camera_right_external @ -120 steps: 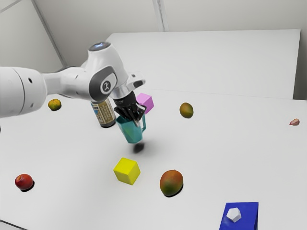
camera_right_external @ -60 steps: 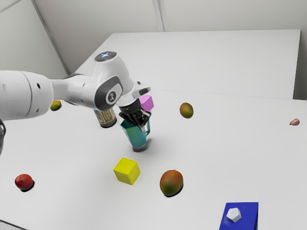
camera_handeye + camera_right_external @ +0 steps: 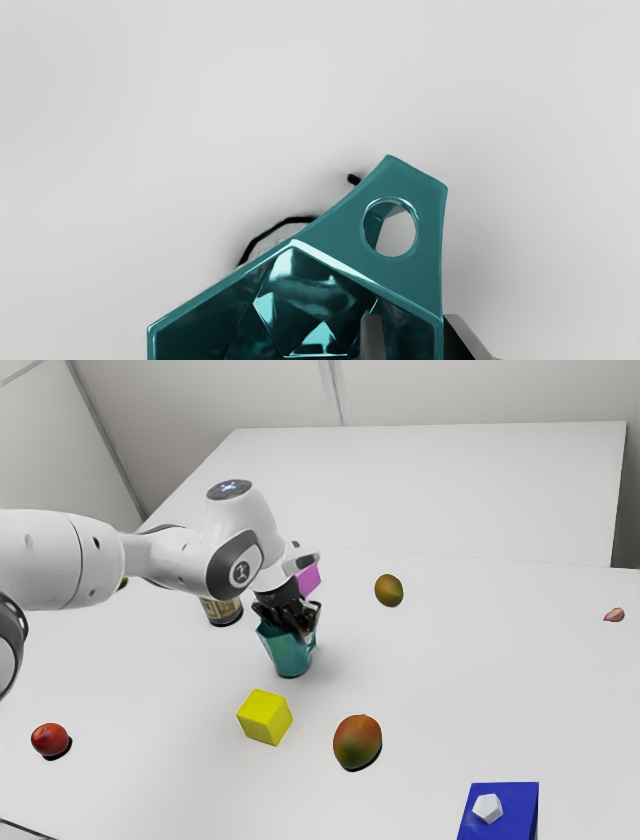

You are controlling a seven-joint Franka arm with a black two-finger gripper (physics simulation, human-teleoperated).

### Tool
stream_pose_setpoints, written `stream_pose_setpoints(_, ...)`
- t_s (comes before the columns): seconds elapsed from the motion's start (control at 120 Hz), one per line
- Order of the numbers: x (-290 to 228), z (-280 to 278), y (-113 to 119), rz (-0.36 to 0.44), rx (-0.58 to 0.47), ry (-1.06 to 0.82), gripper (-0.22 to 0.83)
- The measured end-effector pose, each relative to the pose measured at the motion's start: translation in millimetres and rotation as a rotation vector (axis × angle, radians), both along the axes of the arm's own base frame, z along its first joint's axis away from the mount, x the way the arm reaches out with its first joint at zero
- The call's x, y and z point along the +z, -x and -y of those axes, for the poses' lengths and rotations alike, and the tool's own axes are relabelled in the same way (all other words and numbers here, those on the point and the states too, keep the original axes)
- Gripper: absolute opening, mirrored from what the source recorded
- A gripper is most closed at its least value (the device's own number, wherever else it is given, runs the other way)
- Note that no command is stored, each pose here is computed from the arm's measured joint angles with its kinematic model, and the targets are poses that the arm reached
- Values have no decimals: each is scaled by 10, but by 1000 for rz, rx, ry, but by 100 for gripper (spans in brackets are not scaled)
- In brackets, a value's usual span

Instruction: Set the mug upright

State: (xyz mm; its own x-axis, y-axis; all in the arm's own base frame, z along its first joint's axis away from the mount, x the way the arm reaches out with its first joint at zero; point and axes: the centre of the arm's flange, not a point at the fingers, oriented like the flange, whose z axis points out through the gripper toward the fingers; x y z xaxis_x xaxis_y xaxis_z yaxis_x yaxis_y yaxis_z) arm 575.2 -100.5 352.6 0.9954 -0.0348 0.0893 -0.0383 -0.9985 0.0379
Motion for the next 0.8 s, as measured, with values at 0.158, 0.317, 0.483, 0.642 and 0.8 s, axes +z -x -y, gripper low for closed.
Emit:
stream_pose_setpoints(0.158,141,13,14,20,-4,2,36)
stream_pose_setpoints(0.317,381,16,46,50,-7,5,50)
stream_pose_setpoints(0.483,697,96,92,77,-23,8,56)
stream_pose_setpoints(0.642,1036,100,18,81,-45,-23,59)
stream_pose_setpoints(0.8,1361,45,45,65,-56,-58,60)
